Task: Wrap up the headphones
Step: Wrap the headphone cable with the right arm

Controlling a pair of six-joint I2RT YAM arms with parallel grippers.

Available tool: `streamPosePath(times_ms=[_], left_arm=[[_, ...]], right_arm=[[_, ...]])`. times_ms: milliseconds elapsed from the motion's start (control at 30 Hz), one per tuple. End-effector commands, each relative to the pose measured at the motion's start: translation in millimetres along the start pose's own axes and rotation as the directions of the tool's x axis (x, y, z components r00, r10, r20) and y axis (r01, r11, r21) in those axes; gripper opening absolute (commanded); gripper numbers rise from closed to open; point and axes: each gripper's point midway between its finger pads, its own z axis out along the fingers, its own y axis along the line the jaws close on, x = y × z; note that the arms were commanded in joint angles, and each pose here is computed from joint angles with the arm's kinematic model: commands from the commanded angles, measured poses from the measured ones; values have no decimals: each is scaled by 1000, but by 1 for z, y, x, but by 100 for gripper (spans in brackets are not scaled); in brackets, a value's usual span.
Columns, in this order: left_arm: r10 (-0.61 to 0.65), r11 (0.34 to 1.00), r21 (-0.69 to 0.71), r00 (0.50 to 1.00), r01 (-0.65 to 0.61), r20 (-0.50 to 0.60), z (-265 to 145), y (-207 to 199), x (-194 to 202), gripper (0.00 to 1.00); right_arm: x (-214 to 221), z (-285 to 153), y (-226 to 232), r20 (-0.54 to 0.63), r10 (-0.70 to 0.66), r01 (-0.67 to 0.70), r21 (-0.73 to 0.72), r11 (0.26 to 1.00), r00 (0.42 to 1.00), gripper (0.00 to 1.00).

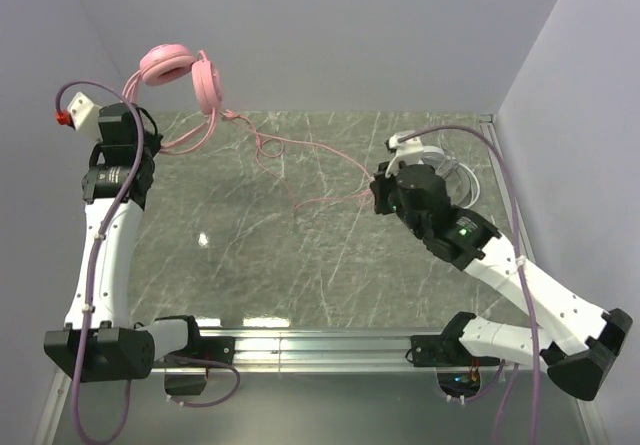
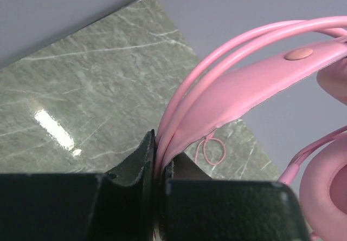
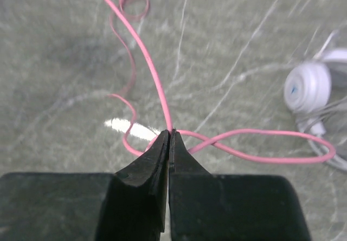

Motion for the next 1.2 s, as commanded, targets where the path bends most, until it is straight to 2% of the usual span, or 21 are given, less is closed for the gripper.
streamPosePath(times_ms=[0, 167, 200, 300, 367, 400, 433, 467, 500, 533, 567, 600, 633, 667, 700, 767, 867, 1000, 1100, 1167], left_arm=[[-146, 978, 171, 980, 122, 135, -41, -41, -63, 0], [-216, 959, 222, 962, 178, 164, -62, -46, -81, 0], [-232, 953, 239, 956, 187, 177, -66, -48, -86, 0], [-273, 936, 288, 936, 204, 224, -84, -47, -102, 0], [-270, 942, 267, 931, 203, 245, -84, -41, -103, 0], [-272, 943, 260, 929, 206, 250, -85, -40, -104, 0], [-260, 949, 246, 932, 199, 251, -82, -38, -103, 0], [-262, 949, 244, 931, 200, 255, -82, -38, -104, 0], [-260, 949, 245, 931, 198, 255, -81, -38, -104, 1], [-264, 948, 248, 930, 201, 256, -81, -39, -104, 0], [-265, 946, 255, 931, 200, 252, -81, -41, -104, 1], [-264, 944, 262, 933, 198, 246, -81, -43, -104, 1], [-271, 941, 272, 932, 204, 241, -82, -46, -105, 0], [-272, 939, 277, 932, 204, 239, -82, -48, -105, 0], [-264, 936, 291, 939, 195, 220, -81, -53, -102, 1], [-264, 930, 313, 942, 192, 208, -83, -59, -104, 0], [-253, 914, 367, 949, 171, 188, -89, -70, -104, 1], [-242, 901, 403, 956, 158, 166, -96, -78, -103, 0], [-235, 896, 417, 959, 151, 157, -105, -83, -107, 0], [-244, 882, 446, 958, 155, 149, -115, -89, -113, 0]], right_arm=[[-70, -36, -13, 184, 13, -20, 34, 999, 983, 2], [-166, -95, -25, 417, 61, -87, 43, 995, 907, 7], [-191, -115, -27, 494, 95, -119, 16, 993, 864, 7], [-209, -135, -21, 575, 148, -132, -70, 989, 804, 10], [-194, -124, 0, 523, 146, -74, -156, 985, 840, 10], [-161, -98, 10, 404, 104, -44, -156, 987, 909, 10], [-138, -82, 19, 316, 84, -28, -177, 984, 945, 8], [-100, -56, 44, 168, 49, -3, -263, 965, 985, 5], [-45, -35, 46, 0, -13, 12, -263, 965, 1000, 4], [-16, -24, 45, -85, -39, 18, -238, 971, 996, 2], [25, -11, 28, -167, -40, 20, -118, 993, 985, 2], [33, -10, 21, -160, -21, 7, -87, 996, 987, 6], [24, -24, 14, -92, 27, -36, -92, 995, 995, 28], [22, -30, 9, -53, 54, -59, -100, 993, 997, 40], [19, -34, 4, -13, 81, -82, -114, 990, 997, 49], [-3, -56, -6, 80, 114, -104, -124, 987, 990, 60], [-23, -69, -11, 113, 99, -86, -114, 990, 989, 61], [-18, -55, -1, 79, 70, -59, -140, 988, 994, 62], [-17, -40, 21, 99, 55, -30, -239, 970, 994, 62], [-17, -26, 39, 121, 31, 9, -312, 950, 992, 65]])
